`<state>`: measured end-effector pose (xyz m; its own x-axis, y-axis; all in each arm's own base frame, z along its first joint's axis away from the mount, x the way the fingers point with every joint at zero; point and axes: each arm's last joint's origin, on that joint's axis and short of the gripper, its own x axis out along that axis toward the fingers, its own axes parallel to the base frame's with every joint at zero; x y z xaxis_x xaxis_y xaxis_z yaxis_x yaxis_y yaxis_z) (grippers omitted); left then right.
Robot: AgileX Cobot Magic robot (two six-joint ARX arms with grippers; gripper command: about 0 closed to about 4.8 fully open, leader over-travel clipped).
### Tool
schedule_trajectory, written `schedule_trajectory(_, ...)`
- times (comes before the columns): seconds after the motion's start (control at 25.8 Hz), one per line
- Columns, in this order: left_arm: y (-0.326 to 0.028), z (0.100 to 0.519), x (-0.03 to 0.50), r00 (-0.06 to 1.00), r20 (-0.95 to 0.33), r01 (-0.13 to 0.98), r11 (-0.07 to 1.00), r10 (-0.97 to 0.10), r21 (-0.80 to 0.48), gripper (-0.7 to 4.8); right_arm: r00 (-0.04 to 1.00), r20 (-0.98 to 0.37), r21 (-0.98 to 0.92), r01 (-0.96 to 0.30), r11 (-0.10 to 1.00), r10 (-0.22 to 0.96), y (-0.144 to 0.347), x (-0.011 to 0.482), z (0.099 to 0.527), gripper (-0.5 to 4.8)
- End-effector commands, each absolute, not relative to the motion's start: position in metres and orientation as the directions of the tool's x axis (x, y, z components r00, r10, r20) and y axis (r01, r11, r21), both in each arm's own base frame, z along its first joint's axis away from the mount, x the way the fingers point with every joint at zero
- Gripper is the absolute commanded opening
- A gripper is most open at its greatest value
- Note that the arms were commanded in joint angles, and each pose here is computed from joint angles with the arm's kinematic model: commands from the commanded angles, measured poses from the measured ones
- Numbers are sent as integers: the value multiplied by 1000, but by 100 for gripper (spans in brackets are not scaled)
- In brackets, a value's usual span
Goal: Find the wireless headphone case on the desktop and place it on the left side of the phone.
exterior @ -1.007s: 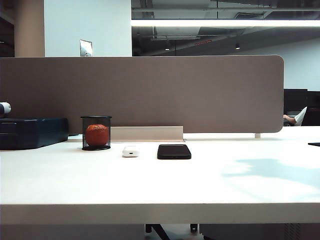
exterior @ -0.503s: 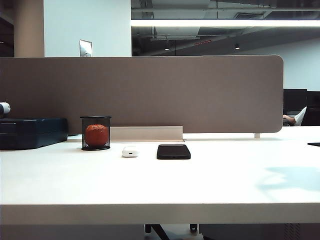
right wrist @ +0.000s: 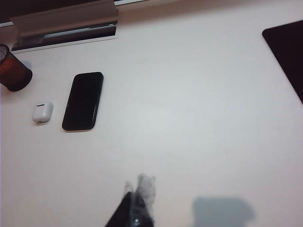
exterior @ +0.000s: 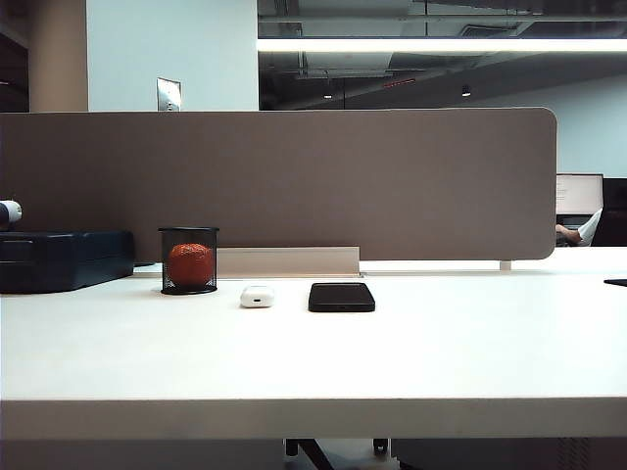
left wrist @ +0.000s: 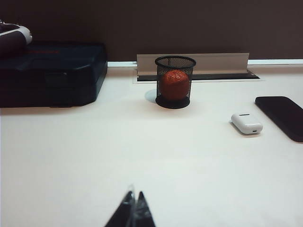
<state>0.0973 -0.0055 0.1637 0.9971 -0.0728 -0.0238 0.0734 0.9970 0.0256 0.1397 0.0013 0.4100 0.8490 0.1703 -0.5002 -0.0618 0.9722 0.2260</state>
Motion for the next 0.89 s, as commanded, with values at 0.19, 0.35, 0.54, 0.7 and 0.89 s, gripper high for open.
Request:
schedule_trajectory(0.19, -5, 165, 97, 997, -17, 72, 997, -71, 26, -5, 913, -376, 191, -92, 977, 159, 0, 115, 391, -4)
schedule_trajectory(0.35, -5, 165, 97, 997, -17, 72, 997, -71, 26, -5, 953, -260, 174, -109, 979, 153, 1, 98, 375, -4)
schedule_trajectory(0.54, -5, 165, 97, 997, -17, 72, 997, -71, 26, -5, 982, -105, 142, -138, 980, 154, 2, 85, 341, -4)
schedule_trajectory(0.7, -5, 165, 97, 997, -17, 72, 997, -71, 26, -5, 986, -59, 133, -144, 981, 153, 2, 86, 314, -4)
schedule_trajectory(0.89, -5, 165, 97, 997, -17, 72, 997, -71, 26, -5, 988, -15, 125, -150, 981, 153, 1, 96, 268, -4)
